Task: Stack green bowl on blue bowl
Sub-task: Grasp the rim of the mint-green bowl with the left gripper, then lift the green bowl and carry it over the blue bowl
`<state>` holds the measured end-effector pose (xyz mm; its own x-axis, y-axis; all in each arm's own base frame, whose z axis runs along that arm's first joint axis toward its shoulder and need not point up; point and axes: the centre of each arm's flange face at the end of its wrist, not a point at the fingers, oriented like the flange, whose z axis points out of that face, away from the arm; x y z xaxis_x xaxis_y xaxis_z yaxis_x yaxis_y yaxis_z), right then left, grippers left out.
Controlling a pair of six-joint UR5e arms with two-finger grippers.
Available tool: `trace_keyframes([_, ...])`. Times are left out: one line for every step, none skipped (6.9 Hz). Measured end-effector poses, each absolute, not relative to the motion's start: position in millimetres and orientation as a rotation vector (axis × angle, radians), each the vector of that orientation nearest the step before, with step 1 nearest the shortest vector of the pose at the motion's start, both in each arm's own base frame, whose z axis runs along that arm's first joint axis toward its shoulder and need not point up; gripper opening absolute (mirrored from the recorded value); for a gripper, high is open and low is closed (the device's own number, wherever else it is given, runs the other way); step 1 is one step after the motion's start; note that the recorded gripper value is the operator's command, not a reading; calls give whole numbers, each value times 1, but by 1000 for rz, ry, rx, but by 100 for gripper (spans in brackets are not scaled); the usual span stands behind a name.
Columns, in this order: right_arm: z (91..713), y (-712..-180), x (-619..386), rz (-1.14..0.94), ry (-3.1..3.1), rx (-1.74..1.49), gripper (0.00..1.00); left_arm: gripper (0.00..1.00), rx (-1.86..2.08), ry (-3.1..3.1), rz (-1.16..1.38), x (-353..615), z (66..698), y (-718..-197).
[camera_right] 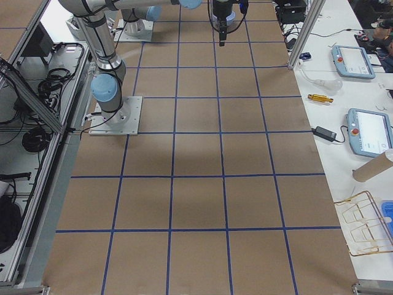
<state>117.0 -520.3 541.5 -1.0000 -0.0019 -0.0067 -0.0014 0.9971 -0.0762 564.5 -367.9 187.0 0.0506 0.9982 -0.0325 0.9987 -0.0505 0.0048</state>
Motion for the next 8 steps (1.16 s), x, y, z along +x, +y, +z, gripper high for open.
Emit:
trace_keyframes([542, -520, 117, -120, 3133, -3, 100, 0, 2245, 2142, -23, 564, 196, -369])
trace_keyframes([542, -520, 117, -120, 3133, -4, 100, 0, 2229, 2135, -11, 563, 211, -372])
trace_keyframes([542, -520, 117, -121, 3133, -3, 100, 0, 2204, 2134, -10, 557, 231, -379])
trace_keyframes([542, -520, 117, -121, 3133, -3, 100, 0, 2171, 2139, -23, 545, 256, -390])
trace_keyframes([542, -520, 117, -120, 3133, -3, 100, 0, 2148, 2139, -31, 528, 282, -406])
trace_keyframes([542, -520, 117, -120, 3133, -3, 100, 0, 2140, 2137, -39, 505, 312, -427])
trace_keyframes([542, -520, 117, -120, 3133, -3, 100, 0, 2147, 2120, -48, 474, 342, -454])
trace_keyframes([542, -520, 117, -121, 3133, -3, 100, 0, 2173, 2078, -57, 427, 371, -489])
